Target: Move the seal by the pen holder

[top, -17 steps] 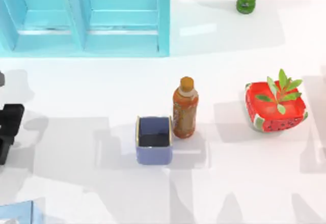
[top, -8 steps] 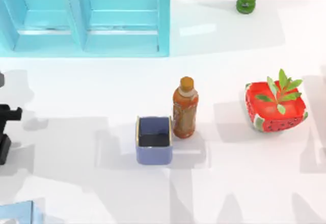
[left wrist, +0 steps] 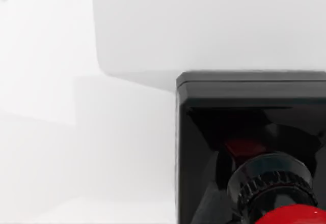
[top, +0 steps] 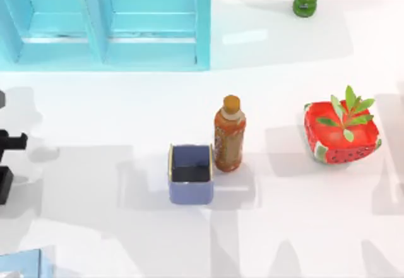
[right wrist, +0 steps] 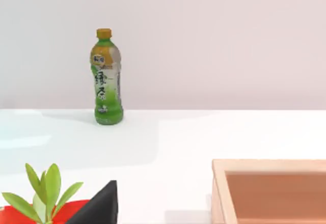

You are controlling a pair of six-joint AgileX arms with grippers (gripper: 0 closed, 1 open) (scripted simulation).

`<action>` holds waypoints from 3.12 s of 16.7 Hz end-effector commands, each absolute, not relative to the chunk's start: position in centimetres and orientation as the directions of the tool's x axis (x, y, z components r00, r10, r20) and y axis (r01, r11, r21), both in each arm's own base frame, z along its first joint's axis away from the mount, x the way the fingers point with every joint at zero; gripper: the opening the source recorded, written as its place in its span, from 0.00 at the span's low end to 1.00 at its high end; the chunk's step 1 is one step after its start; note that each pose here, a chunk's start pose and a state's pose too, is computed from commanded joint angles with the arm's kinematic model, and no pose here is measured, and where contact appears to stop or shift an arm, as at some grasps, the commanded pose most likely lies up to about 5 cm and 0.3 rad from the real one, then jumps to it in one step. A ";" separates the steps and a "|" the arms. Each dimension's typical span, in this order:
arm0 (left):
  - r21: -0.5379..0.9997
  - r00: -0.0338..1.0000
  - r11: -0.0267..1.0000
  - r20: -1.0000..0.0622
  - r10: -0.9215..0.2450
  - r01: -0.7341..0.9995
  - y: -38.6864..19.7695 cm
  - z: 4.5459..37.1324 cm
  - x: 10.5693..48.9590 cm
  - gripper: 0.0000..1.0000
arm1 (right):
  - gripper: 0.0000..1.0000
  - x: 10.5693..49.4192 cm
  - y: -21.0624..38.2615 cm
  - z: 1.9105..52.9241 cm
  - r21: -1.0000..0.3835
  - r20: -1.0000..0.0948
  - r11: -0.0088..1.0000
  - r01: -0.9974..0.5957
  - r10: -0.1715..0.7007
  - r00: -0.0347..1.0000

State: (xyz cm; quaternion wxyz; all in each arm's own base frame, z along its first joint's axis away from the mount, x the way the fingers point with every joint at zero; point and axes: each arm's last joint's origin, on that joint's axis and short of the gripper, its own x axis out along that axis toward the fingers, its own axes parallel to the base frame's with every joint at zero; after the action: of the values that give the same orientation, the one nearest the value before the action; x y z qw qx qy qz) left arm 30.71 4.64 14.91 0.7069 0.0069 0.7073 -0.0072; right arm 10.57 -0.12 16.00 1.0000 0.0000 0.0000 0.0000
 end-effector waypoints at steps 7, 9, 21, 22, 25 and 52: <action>-0.001 0.000 1.000 -1.000 -0.001 0.023 4.2 15.3 31.0 0.00 | 1.00 10.6 -0.1 16.0 0.000 0.000 1.000 0.000 0.000 1.000; -0.001 0.000 1.000 -1.000 -0.001 0.025 2.6 16.6 31.7 0.00 | 1.00 10.6 -0.1 16.0 0.000 0.000 1.000 0.000 0.000 1.000; 0.000 0.001 1.000 -1.000 0.000 0.023 -9.4 28.9 30.4 0.00 | 1.00 10.6 -0.1 16.0 0.000 0.000 1.000 0.000 0.000 1.000; 0.000 0.001 1.000 -1.000 0.000 0.023 -9.4 28.9 30.4 0.00 | 1.00 10.6 -0.1 16.0 0.000 0.000 1.000 0.000 0.000 1.000; 0.000 -0.003 1.000 -1.000 0.000 0.020 -9.7 28.5 30.8 0.00 | 1.00 10.6 -0.1 16.0 0.000 0.000 1.000 0.000 0.000 1.000; -0.001 0.000 1.000 -1.000 -0.001 0.020 -17.3 20.2 33.1 0.08 | 1.00 10.6 -0.1 16.0 0.000 0.000 1.000 0.000 0.000 1.000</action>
State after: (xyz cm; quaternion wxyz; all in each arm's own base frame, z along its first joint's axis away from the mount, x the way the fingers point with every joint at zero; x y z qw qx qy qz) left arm 33.10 -17.28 20.22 0.7071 0.0068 0.7071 -0.0074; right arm 10.57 -0.12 16.00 1.0000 0.0000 0.0000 0.0000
